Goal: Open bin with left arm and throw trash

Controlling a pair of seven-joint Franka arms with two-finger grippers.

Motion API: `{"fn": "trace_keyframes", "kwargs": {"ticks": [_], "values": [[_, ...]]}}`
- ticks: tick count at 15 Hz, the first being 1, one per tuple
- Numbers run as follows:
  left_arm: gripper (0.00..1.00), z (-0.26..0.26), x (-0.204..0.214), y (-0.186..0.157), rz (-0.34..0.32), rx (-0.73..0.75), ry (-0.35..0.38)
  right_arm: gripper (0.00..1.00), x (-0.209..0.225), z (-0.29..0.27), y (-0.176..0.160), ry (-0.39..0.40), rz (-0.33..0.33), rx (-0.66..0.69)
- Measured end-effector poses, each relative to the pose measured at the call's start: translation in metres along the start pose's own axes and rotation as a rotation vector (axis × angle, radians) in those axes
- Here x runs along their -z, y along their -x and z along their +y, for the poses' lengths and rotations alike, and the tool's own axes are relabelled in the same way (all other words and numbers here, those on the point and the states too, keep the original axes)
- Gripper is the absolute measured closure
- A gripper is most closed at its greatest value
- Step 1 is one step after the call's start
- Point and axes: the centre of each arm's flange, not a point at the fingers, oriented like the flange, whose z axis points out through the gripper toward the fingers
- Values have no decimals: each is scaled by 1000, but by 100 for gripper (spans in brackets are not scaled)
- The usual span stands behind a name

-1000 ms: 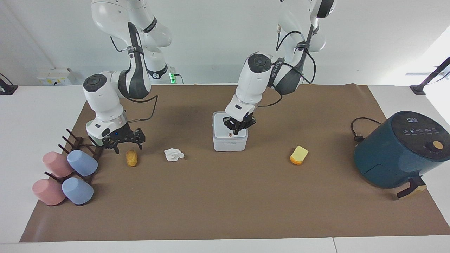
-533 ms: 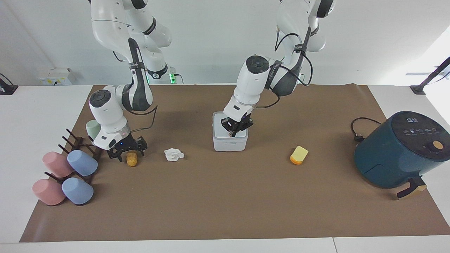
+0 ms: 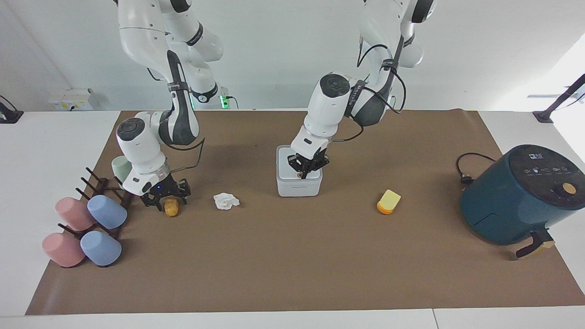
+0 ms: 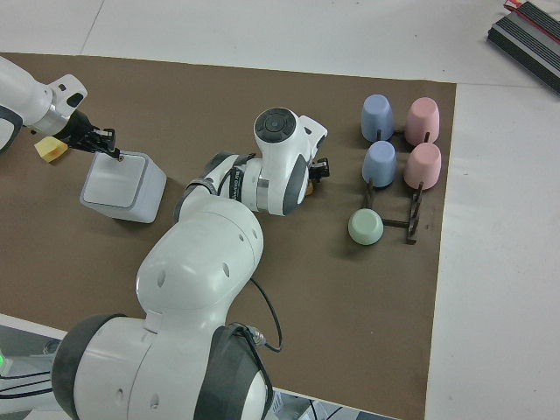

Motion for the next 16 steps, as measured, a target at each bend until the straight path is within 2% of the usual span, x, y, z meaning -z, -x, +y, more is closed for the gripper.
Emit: {"fn": "trace_keyframes", "kwargs": {"ticks": [2,3,6,10,13,16], "values": [[99,0,-1,0,3,-1,2,53,0,-3,-1,-1,1,5],[99,0,-1,0,3,-2,2,60,1,-3,-2,-1,3,6],[99,1,-3,3,18,-28,-3,60,21,-10,-12,4,25,19],[99,3,-3,11,55,-64,-13,60,131,-56,-42,-4,30,-86],[99,2,-2,10,56,-64,-13,60,206,-71,-41,-5,9,-204],[99,-13,18,1,27,-45,-43,60,253,-73,-38,-7,-35,-252]]}}
